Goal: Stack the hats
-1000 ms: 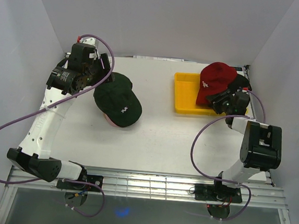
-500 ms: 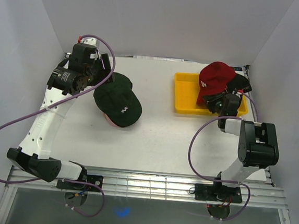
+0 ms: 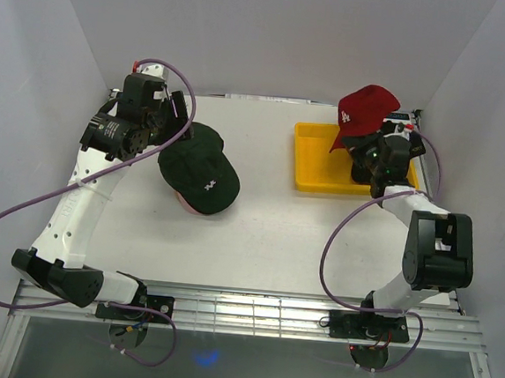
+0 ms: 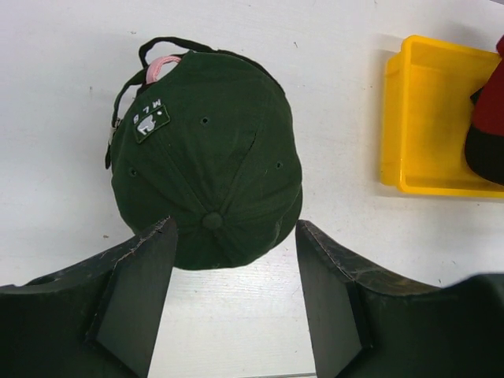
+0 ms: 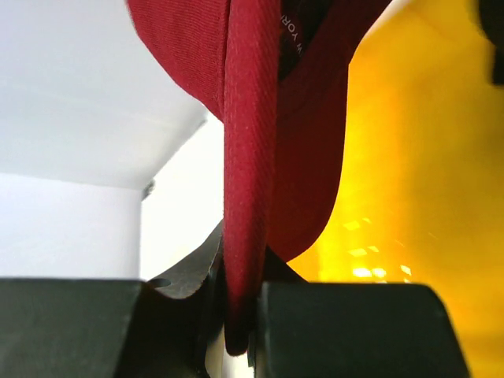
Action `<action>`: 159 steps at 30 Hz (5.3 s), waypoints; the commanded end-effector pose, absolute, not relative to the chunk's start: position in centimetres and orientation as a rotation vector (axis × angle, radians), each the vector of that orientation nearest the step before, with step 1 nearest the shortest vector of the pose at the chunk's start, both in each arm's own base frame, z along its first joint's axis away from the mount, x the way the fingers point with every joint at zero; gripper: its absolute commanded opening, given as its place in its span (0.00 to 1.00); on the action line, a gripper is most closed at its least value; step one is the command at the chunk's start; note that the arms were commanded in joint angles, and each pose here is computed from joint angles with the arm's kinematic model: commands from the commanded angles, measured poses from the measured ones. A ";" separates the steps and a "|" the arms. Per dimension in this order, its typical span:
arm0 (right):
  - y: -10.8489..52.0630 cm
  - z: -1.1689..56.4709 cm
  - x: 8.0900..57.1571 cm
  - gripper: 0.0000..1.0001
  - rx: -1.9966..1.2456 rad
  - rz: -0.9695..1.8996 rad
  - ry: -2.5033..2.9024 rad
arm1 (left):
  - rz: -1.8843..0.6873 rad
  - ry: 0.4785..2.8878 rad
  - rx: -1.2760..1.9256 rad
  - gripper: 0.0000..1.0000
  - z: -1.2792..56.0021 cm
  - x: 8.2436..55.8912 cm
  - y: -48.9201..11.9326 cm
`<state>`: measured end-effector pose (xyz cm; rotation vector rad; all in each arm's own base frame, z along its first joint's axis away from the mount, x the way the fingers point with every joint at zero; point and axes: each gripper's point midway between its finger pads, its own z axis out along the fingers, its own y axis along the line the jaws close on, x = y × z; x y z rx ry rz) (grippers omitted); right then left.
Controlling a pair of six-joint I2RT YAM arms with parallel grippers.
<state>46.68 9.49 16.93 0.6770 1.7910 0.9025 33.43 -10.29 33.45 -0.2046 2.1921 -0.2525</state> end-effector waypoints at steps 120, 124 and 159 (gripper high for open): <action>41.4 20.8 22.6 0.30 0.183 2.086 1.895 | -0.004 2.248 -0.297 0.78 29.9 41.0 -9.6; 41.0 19.3 22.8 0.25 0.215 2.050 1.940 | 0.005 2.256 -0.289 0.78 29.8 41.2 -9.6; 38.8 7.3 23.6 0.08 0.510 1.816 2.333 | 0.020 2.288 -0.282 0.77 28.3 41.2 -9.7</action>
